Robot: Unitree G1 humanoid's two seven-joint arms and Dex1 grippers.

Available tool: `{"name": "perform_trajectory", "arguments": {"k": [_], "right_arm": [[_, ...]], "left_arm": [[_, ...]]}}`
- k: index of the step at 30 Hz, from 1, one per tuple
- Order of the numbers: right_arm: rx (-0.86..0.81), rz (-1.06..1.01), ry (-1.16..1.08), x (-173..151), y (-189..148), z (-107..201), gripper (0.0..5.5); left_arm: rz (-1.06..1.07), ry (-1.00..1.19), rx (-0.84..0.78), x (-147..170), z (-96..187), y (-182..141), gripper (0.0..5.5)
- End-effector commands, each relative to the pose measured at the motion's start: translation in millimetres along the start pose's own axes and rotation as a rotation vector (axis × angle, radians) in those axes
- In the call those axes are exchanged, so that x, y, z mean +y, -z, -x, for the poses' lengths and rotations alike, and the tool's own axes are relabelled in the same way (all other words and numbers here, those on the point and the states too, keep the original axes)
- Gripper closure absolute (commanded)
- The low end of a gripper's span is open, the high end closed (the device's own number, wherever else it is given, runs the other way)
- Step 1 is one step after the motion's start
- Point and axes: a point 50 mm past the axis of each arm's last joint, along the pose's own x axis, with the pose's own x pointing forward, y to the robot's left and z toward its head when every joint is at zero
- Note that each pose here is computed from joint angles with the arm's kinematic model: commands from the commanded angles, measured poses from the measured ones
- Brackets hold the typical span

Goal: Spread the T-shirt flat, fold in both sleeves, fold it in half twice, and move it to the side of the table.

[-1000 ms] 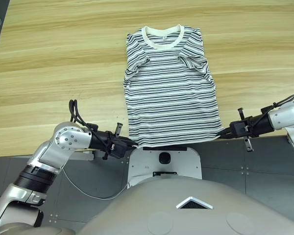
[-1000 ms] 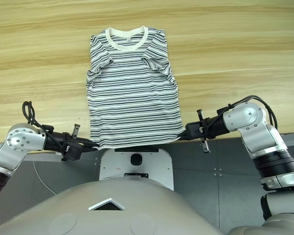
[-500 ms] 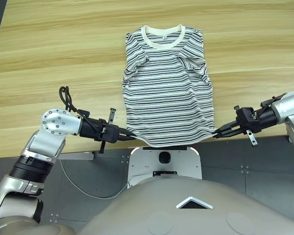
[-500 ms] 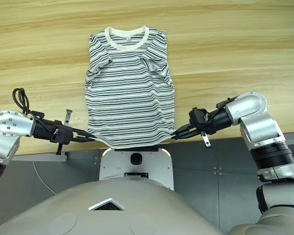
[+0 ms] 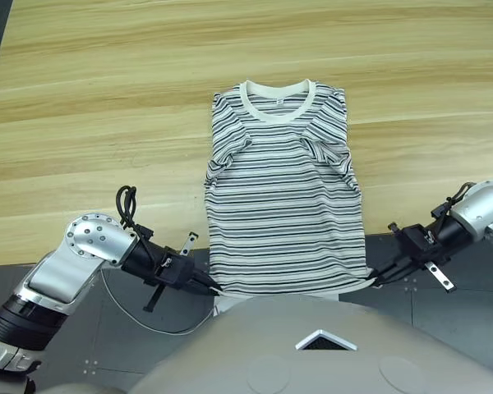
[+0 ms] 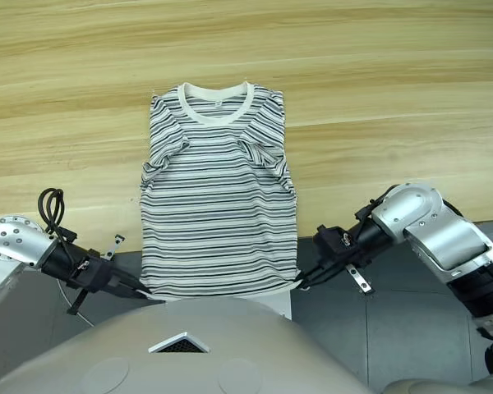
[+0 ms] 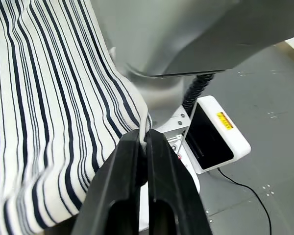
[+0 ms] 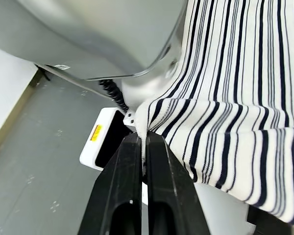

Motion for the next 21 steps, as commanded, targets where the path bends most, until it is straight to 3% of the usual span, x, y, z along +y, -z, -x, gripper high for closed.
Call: {"name": "perform_trajectory", "arguments": {"k": [1, 6, 9, 13, 17, 21], "right_arm": [[-0.056, 0.03, 0.047, -6, -9, 9, 5.4], [-0.333, 0.125, 0.243, -36, -30, 38, 5.4], [-0.574, 0.122, 0.36, -53, -33, 55, 5.4], [-0.848, 0.171, 0.57, -76, -41, 75, 5.4], [-0.94, 0.215, 0.734, -95, -47, 77, 5.4], [-0.899, 0.184, 0.991, -128, -40, 72, 5.4]], "left_arm": [[0.002, -0.036, -0.046, 9, 9, -7, 5.37], [0.055, -0.226, -0.276, 44, 38, -15, 5.37], [0.079, -0.33, -0.495, 61, 58, -19, 5.37], [0.091, -0.482, -0.693, 86, 72, -10, 5.37], [0.11, -0.679, -0.849, 110, 84, 3, 5.37], [0.157, -0.896, -0.883, 144, 79, 11, 5.37]]}}
